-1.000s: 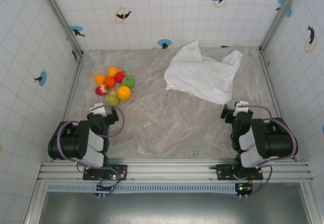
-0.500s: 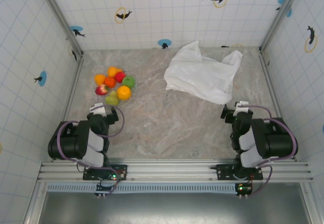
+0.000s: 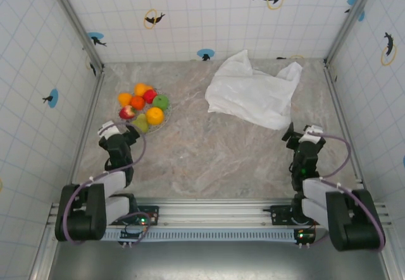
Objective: Place the fruits into the plastic bag
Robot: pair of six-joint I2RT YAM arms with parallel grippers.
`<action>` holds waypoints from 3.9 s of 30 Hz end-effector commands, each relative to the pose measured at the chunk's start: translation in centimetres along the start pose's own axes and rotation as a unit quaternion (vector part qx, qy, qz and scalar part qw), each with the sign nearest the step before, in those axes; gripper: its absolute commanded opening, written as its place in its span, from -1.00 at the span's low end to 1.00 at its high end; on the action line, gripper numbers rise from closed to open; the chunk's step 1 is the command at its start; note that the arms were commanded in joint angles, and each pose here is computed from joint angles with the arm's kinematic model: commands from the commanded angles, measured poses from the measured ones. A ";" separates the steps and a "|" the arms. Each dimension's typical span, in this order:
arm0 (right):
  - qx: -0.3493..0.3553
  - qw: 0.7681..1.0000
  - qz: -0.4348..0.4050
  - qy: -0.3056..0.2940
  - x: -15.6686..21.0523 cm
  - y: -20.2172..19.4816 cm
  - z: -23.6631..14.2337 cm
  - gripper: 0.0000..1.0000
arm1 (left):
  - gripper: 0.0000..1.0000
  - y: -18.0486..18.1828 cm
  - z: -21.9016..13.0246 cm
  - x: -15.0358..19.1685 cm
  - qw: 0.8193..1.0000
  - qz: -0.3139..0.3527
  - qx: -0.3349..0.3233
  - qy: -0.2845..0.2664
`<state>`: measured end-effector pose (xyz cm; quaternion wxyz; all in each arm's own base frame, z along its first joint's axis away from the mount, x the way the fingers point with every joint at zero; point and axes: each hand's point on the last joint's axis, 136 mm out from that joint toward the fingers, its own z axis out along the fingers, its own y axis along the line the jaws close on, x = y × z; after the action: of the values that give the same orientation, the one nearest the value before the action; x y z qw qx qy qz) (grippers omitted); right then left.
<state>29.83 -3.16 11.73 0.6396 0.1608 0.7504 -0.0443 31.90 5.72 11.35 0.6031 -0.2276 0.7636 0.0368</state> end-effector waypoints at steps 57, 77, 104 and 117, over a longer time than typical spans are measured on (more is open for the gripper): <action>-0.102 0.882 -0.350 0.297 0.8 11.3 11.2 -0.20 | 0.95 -23.3 -3.7 6.6 0.902 0.000 0.301 0.309; -0.182 0.944 -0.023 0.273 0.7 12.9 1.1 0.83 | 0.70 -31.8 -0.2 11.4 0.854 -0.010 0.354 0.381; -0.067 0.949 -0.053 0.302 -0.9 9.2 12.0 0.76 | -0.11 -36.1 -25.9 17.0 0.660 0.117 0.618 0.411; -0.086 0.929 -0.278 0.227 -1.5 16.4 2.6 0.80 | 0.48 -30.6 -25.3 13.1 0.714 0.207 0.582 0.331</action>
<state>38.58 12.17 14.79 0.4238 -0.0840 0.9010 -0.0402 17.67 -36.07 13.17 0.2677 0.3331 0.7957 -0.4293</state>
